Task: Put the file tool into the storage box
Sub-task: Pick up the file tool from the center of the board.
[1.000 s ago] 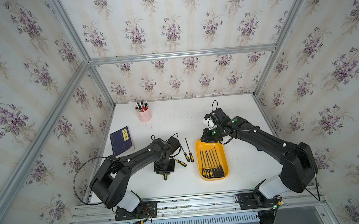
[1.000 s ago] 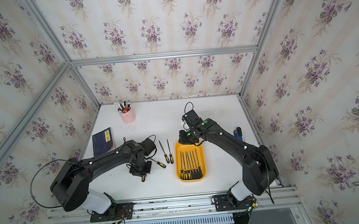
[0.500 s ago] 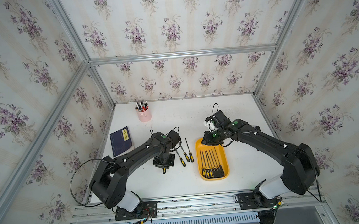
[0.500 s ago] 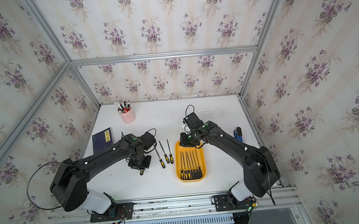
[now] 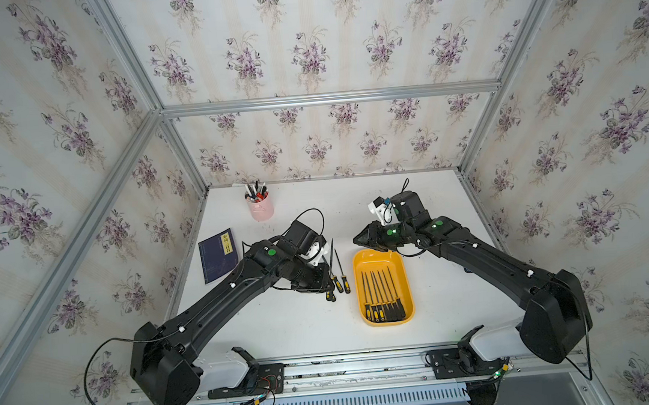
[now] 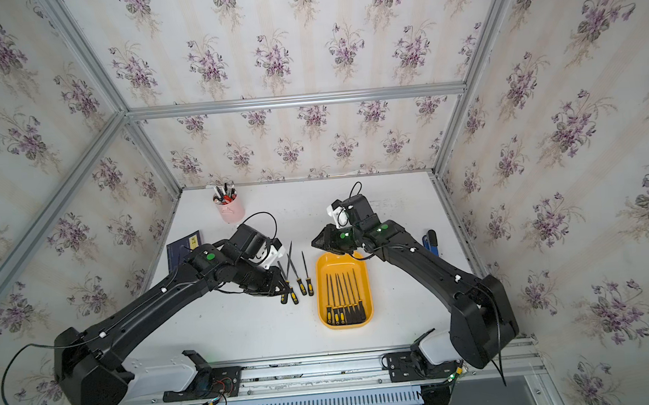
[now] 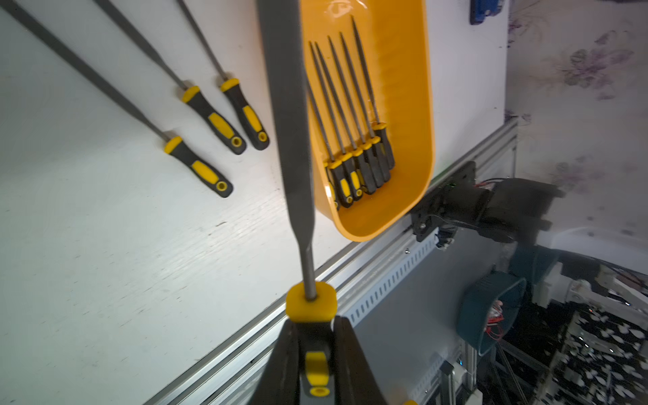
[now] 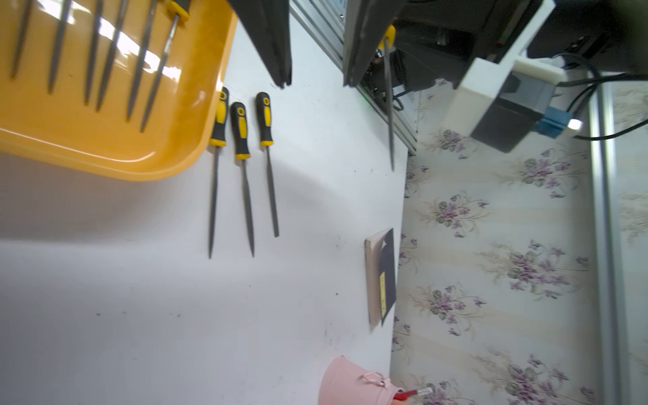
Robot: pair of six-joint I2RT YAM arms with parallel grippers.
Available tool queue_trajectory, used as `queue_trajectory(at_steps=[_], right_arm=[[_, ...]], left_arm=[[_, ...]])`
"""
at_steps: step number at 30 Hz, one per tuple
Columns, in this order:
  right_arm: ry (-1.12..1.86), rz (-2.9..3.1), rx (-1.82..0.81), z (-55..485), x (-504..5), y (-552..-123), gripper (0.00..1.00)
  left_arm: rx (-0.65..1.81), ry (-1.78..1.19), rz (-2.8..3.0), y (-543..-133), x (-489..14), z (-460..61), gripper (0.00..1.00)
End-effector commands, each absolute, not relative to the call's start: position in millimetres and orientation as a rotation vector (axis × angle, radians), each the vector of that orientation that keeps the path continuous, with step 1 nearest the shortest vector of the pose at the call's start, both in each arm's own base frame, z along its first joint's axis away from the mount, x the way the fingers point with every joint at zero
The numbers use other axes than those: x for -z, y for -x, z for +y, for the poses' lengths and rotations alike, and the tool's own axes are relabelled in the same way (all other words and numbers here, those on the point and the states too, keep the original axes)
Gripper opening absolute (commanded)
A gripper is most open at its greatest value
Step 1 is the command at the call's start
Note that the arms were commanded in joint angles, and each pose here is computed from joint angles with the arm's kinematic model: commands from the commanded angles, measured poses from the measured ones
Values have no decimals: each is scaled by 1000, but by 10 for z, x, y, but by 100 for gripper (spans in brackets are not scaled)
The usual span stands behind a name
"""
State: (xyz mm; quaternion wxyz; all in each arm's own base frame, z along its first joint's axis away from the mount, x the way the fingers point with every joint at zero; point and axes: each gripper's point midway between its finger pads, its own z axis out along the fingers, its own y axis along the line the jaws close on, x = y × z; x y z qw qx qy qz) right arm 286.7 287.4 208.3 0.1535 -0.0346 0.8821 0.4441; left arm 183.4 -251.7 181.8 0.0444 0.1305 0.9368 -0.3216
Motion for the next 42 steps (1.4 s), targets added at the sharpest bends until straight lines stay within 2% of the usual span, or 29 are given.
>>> queue_trajectory(at_steps=[1,12,24,27,31,35,36,37,39,41,42], right_arm=[[113,2453,-1416,3019,-2269,-2893,30],[141,2439,-1463,3101,-2278,-2842,32],[181,2541,-1368,3216,-2041,-2797,31],[166,2553,-1337,3214,-2006,-2836,24],[168,2560,-1322,3225,-2008,-2854,2],[174,2581,-1283,3193,-1994,-2843,0],[180,2588,-1280,3191,-1985,-2824,0],[181,2598,-1265,3172,-1966,-2815,0],[185,2627,-1210,3116,-1928,-2801,0],[199,2674,-1115,3022,-1870,-2784,0],[211,2692,-1069,2976,-1844,-2774,0]], left_arm=[[1180,-443,2784,-1822,-1994,-2728,1],[1193,-454,2803,-1816,-1936,-2819,0],[1186,-456,2811,-1796,-1907,-2807,0],[1185,-457,2818,-1782,-1887,-2798,0],[1185,-458,2817,-1778,-1881,-2794,0],[1177,-446,2828,-1781,-1852,-2787,2],[1178,-441,2826,-1788,-1854,-2793,4],[1177,-432,2825,-1798,-1855,-2794,11],[1176,-422,2825,-1817,-1857,-2801,26],[1181,-415,2817,-1839,-1885,-2811,48],[1185,-412,2811,-1850,-1901,-2811,52]])
